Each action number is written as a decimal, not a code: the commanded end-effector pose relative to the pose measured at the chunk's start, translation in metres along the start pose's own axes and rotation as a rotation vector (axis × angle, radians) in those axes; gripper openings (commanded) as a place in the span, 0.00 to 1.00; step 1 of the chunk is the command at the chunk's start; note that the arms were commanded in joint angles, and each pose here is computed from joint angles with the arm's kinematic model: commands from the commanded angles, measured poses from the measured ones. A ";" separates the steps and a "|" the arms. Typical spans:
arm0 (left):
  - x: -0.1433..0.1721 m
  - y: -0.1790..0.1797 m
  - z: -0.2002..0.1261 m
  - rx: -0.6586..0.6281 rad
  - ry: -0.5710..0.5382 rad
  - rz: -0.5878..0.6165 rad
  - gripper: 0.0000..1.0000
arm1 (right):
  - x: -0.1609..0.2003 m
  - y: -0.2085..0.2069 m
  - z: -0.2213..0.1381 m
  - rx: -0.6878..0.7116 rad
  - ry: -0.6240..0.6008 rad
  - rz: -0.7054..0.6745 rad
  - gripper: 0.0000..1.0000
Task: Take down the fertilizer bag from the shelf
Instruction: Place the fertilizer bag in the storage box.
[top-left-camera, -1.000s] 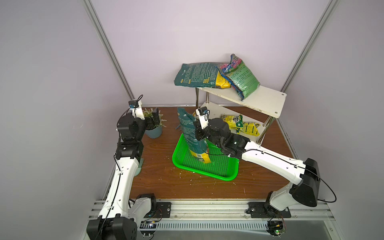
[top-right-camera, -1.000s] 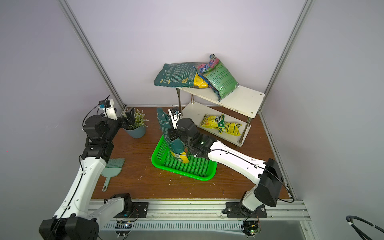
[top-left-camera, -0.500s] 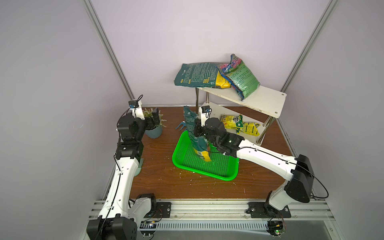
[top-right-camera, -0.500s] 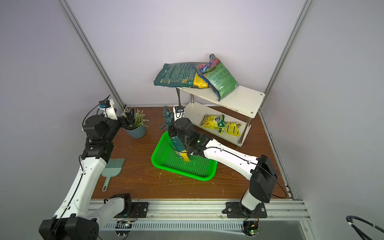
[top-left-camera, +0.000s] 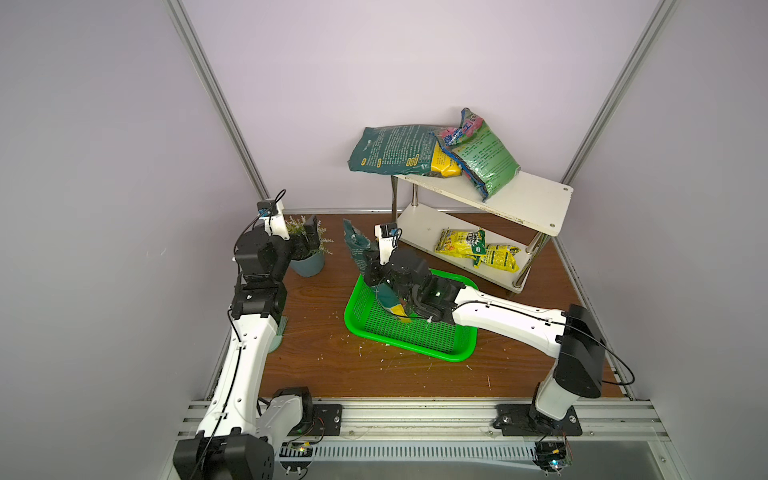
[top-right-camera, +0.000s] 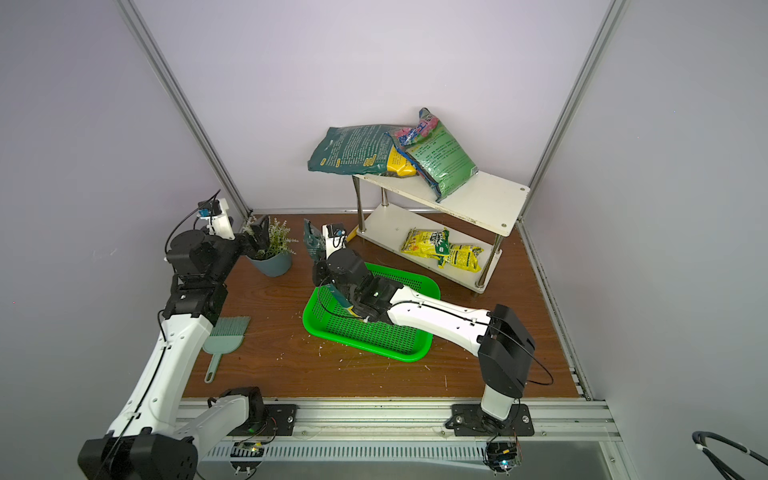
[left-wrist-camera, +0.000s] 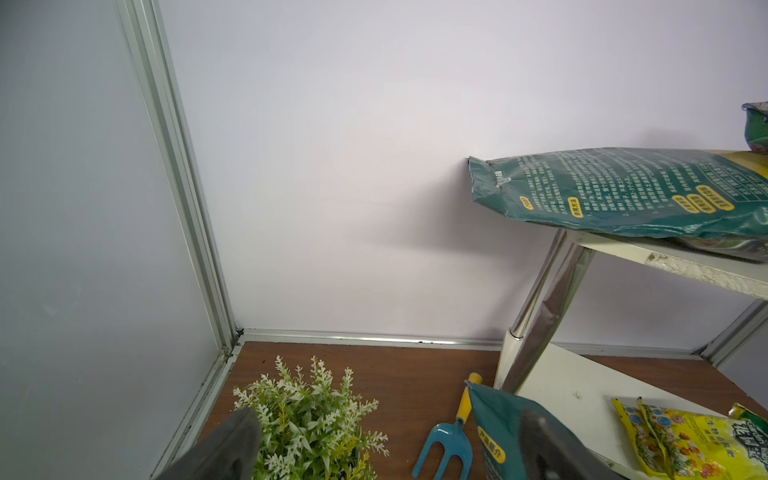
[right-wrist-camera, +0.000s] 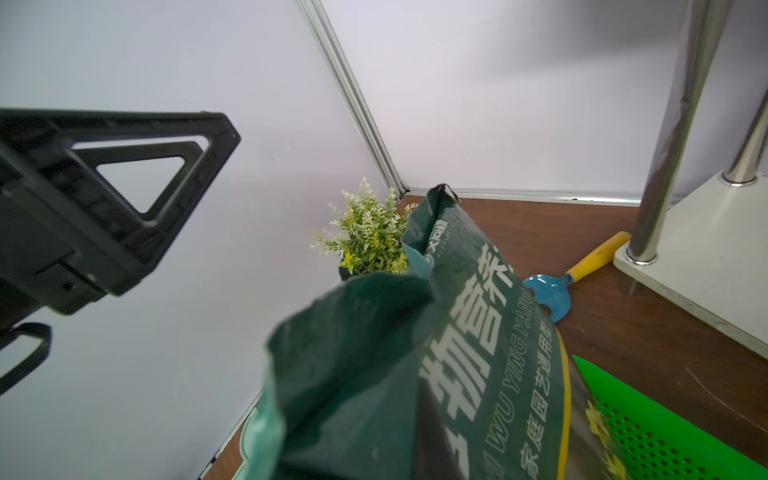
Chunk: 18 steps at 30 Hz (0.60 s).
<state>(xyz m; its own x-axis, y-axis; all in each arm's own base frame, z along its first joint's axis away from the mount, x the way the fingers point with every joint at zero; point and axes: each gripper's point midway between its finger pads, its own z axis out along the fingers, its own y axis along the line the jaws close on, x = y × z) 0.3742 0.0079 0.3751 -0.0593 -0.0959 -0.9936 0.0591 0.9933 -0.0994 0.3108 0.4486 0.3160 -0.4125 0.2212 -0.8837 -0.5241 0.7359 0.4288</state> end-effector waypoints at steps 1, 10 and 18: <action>-0.011 0.005 -0.003 -0.021 -0.024 0.004 1.00 | -0.081 0.050 -0.021 -0.205 -0.231 0.188 0.00; -0.011 0.009 -0.005 -0.046 -0.023 0.001 1.00 | -0.073 0.074 0.016 -0.239 -0.172 0.232 0.00; -0.012 0.009 -0.005 -0.044 -0.024 0.000 1.00 | -0.030 0.093 0.008 -0.257 -0.139 0.152 0.00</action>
<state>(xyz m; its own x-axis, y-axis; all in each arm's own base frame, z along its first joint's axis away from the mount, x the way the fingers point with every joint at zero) 0.3742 0.0125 0.3709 -0.0735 -0.0980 -0.9925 0.0317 0.9944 -0.1006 0.3066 0.5174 0.3071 -0.4817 0.2810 -0.8301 -0.5520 0.6384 0.5364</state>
